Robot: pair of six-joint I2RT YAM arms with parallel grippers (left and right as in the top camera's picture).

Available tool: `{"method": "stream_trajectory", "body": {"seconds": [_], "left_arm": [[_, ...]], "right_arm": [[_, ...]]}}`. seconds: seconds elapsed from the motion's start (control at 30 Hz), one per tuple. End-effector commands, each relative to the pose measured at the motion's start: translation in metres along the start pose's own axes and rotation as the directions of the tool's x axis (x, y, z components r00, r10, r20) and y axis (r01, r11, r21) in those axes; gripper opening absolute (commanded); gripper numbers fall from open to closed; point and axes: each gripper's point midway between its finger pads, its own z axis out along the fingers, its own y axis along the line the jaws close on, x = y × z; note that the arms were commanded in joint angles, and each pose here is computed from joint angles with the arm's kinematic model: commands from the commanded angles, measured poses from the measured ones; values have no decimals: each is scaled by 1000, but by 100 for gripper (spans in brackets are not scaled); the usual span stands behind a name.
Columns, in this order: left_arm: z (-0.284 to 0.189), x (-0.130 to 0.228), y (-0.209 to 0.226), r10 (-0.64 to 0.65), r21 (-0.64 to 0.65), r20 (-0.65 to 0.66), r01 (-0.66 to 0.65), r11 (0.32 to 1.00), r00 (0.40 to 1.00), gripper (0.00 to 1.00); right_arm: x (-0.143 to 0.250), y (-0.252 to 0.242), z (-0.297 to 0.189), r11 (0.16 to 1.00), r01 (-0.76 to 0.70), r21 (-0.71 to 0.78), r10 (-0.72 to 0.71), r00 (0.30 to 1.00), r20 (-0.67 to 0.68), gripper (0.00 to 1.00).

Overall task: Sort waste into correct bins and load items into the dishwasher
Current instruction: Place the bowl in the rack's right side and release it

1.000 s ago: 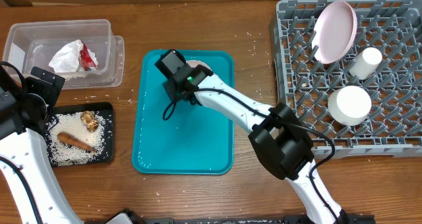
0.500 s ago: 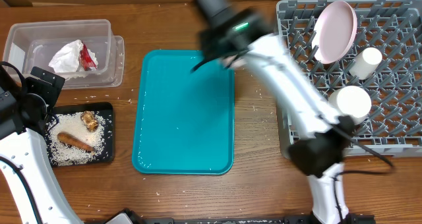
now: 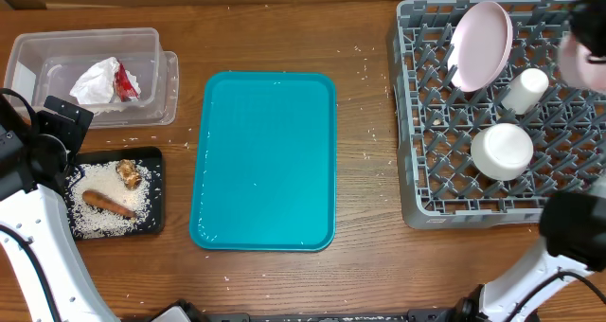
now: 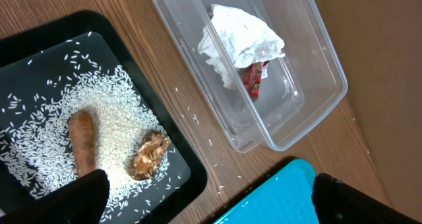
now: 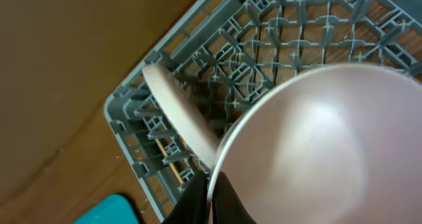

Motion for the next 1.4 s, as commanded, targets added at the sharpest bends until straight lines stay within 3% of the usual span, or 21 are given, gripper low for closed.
{"method": "stream_trajectory", "body": {"seconds": [0.0,0.17,0.33,0.5,0.73,0.97,1.37], "left_arm": [[1,-3,2,13,-11,9,-13,1000,1000,100],[1,-3,2,13,-11,9,-13,1000,1000,100],[1,-3,2,13,-11,9,-13,1000,1000,100],[1,-3,2,13,-10,9,-13,1000,1000,100],[1,-3,2,13,-10,9,-13,1000,1000,100],[1,-3,2,13,-11,9,-13,1000,1000,100],[1,-3,2,13,-11,9,-13,1000,1000,100]], "right_arm": [[5,9,2,969,1,-249,-23,996,-87,4],[4,-43,30,961,-129,-247,95,985,-146,4],[12,-80,71,866,-244,-437,172,965,-198,4],[14,-94,65,707,-284,-648,191,958,-212,4],[13,-108,53,658,-328,-678,234,944,-231,4],[20,-106,50,637,-367,-678,245,930,-273,4],[39,-136,78,732,-422,-535,312,906,-287,4]]}}
